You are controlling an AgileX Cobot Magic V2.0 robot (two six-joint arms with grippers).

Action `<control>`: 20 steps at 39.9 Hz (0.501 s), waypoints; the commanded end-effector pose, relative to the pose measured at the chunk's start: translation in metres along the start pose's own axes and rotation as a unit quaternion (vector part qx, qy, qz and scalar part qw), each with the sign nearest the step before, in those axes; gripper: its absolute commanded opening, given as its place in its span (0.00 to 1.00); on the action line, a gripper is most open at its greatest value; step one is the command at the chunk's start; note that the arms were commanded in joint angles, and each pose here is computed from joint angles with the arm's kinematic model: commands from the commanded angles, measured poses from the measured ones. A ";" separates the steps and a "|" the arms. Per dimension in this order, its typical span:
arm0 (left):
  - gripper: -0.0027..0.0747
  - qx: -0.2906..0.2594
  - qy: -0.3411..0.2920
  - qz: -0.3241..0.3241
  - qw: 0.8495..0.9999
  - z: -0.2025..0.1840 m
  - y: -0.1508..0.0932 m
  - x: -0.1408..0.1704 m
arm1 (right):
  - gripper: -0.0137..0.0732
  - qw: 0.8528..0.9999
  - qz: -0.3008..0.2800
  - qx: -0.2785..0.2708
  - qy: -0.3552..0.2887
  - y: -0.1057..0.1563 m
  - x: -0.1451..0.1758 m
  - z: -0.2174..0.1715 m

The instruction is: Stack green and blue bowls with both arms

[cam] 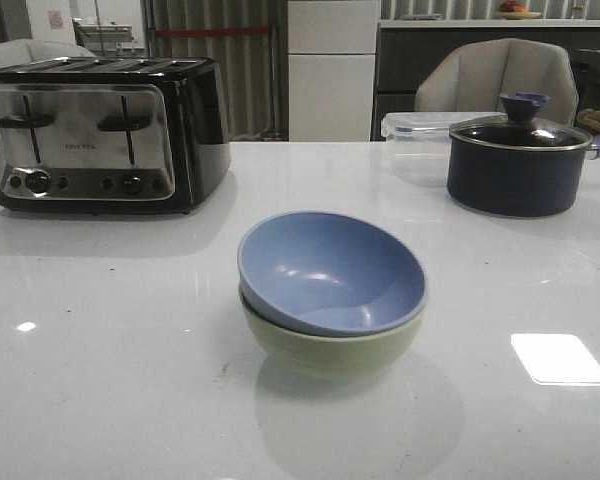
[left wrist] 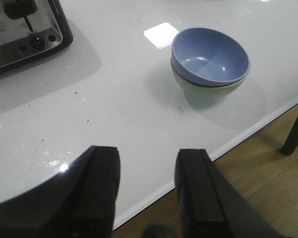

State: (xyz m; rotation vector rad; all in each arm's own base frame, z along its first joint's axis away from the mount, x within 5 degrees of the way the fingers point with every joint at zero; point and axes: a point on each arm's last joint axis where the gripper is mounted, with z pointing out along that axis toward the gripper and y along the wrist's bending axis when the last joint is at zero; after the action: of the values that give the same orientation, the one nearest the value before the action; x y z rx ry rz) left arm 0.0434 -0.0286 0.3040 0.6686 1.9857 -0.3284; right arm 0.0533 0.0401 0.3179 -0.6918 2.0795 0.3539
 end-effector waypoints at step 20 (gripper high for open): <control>0.16 -0.004 -0.078 0.007 0.997 0.003 0.001 -0.014 | 0.17 0.999 -0.007 0.006 -0.035 -0.001 -0.011 -0.004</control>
State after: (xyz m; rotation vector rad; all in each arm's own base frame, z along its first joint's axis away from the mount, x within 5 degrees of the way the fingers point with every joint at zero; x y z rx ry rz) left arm 0.0482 -0.0317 0.3000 0.6578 1.9338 -0.3326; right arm 0.0530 0.0398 0.3174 -0.6948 2.0854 0.3502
